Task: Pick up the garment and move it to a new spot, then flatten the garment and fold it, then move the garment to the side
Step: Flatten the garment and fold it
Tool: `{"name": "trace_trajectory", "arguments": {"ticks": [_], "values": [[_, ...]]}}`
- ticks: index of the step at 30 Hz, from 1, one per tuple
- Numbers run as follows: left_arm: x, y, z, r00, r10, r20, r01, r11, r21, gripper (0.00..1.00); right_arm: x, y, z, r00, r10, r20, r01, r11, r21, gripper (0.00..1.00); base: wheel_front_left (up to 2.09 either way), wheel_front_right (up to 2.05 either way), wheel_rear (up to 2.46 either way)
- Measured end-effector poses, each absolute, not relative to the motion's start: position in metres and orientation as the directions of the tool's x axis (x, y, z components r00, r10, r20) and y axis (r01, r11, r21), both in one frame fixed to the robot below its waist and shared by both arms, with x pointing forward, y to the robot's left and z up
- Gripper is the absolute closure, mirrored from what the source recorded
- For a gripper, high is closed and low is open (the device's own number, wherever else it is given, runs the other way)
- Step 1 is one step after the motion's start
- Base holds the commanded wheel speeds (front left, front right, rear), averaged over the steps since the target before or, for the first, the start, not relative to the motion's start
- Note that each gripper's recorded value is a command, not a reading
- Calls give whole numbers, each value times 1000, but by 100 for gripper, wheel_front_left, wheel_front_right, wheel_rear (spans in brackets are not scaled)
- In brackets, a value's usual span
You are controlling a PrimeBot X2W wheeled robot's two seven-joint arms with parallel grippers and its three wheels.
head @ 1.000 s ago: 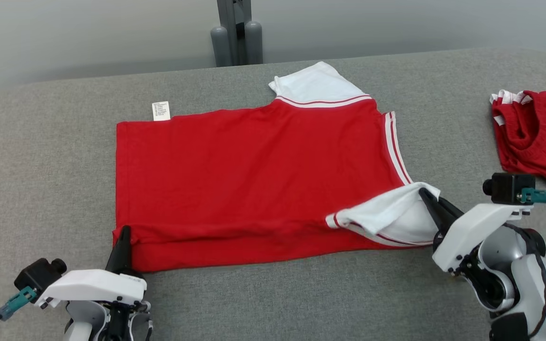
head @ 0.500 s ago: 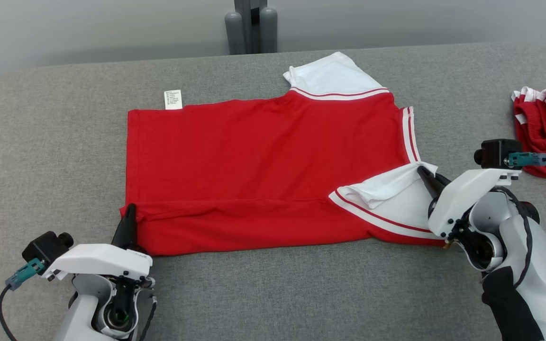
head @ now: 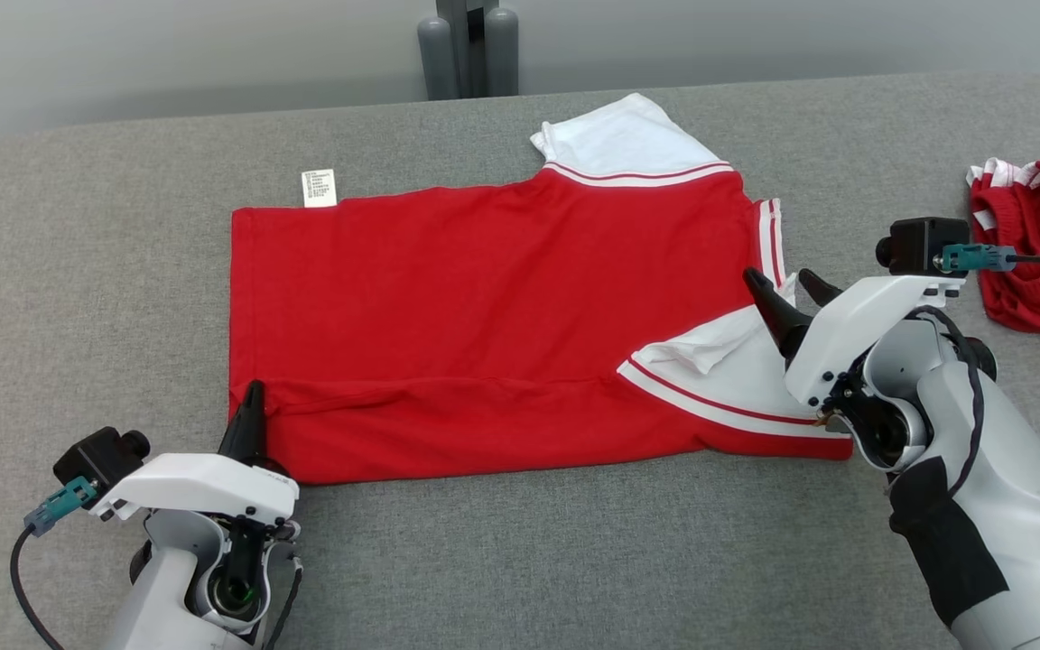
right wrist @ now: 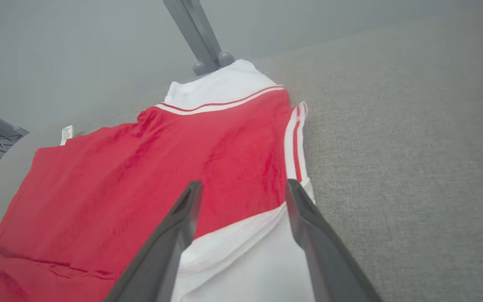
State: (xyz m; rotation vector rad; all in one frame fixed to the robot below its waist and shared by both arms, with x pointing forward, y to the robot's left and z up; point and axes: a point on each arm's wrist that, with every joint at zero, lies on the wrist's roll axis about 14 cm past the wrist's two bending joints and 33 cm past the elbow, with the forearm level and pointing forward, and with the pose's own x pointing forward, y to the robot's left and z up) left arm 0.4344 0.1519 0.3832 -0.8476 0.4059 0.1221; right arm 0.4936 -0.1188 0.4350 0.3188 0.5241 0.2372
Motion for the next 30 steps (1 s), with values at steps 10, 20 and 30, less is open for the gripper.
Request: {"name": "trace_trajectory", "arguments": {"ticks": [10,20,30], "values": [[439,155,396,939,-56,-338,-201,708,-677,0,508,-127,464,911,263,-317,-131,914,383,0,0,0,0],[433,180,416,967,-7,-256,-163,756,-634,0,511,-161,510,973,195,-127,-131,909,395,0,0,0,0],[377,173,393,927,-6,-374,-269,685,-677,0,454,-183,477,982,123,-141,-40,874,485,0,0,0,0]]}}
